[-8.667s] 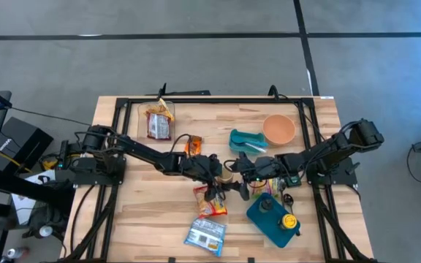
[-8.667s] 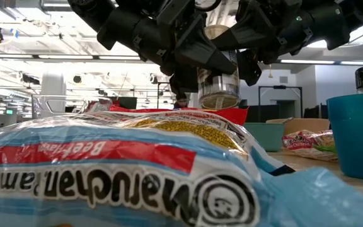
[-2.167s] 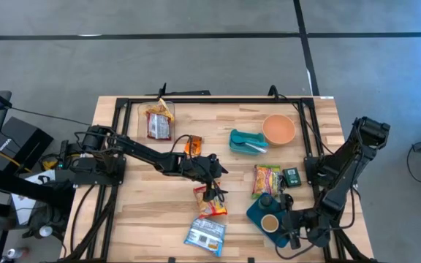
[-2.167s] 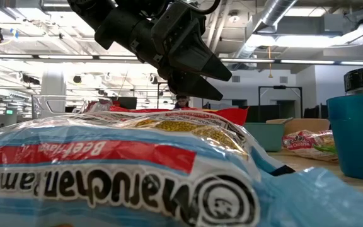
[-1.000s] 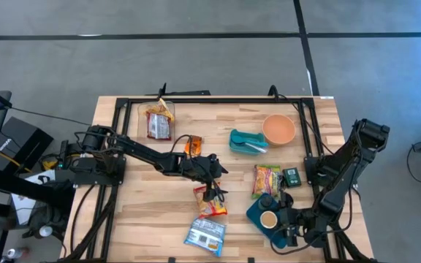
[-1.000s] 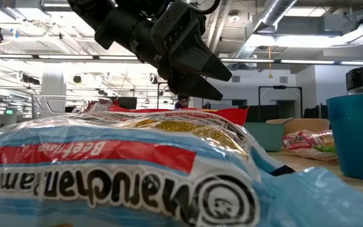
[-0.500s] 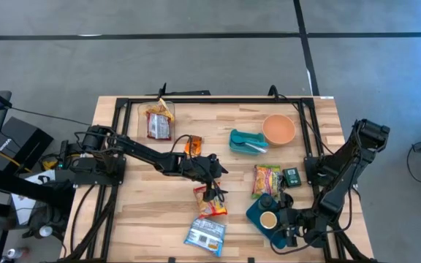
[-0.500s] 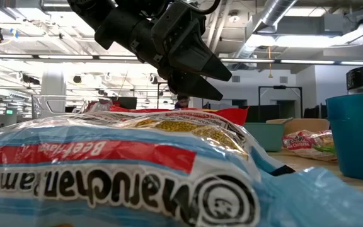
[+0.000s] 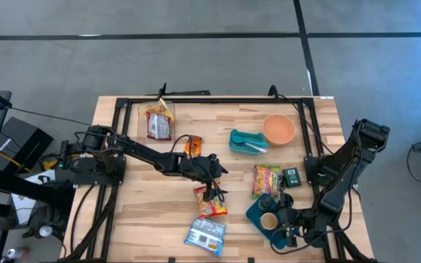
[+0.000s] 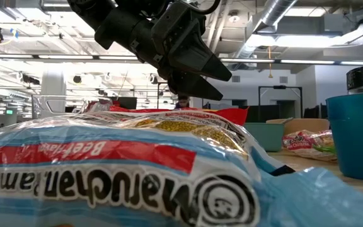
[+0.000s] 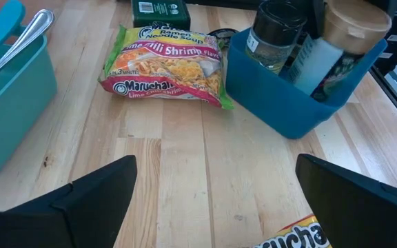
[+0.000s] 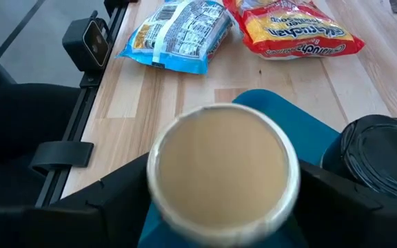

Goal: Pick & Place Food Item
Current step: Put the gold seasoning bottle into the blue bin

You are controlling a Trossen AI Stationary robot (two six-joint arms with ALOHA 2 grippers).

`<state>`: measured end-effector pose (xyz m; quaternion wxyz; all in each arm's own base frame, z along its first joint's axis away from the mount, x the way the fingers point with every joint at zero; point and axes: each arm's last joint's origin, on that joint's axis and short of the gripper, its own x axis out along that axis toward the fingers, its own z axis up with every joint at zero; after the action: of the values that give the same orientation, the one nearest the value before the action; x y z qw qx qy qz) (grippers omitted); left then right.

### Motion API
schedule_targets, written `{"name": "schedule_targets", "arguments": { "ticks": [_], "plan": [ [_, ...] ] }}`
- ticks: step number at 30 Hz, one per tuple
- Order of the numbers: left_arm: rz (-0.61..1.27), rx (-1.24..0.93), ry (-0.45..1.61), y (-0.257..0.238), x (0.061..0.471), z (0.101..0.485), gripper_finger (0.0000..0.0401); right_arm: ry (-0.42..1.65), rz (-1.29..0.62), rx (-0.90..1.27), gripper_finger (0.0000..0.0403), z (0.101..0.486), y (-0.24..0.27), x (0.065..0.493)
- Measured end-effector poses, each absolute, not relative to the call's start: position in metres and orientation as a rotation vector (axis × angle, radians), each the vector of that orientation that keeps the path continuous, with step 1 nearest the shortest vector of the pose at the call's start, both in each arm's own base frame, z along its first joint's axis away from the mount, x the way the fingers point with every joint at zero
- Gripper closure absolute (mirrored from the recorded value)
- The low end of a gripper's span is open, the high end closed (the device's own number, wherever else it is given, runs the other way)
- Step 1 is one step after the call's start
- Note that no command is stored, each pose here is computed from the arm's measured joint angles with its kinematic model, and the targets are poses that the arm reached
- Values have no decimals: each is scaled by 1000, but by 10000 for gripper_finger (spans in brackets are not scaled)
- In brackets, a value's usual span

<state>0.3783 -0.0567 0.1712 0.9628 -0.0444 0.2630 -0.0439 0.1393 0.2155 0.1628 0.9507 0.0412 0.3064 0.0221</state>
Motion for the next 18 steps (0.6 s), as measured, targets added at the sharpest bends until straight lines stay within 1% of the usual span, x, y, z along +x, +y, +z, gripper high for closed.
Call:
{"name": "schedule_targets", "arguments": {
  "ticks": [18],
  "plan": [
    [-89, -90, 532, -57, 378, 171, 11, 639, 52, 116, 101, 162, 216, 139]
  ]
}}
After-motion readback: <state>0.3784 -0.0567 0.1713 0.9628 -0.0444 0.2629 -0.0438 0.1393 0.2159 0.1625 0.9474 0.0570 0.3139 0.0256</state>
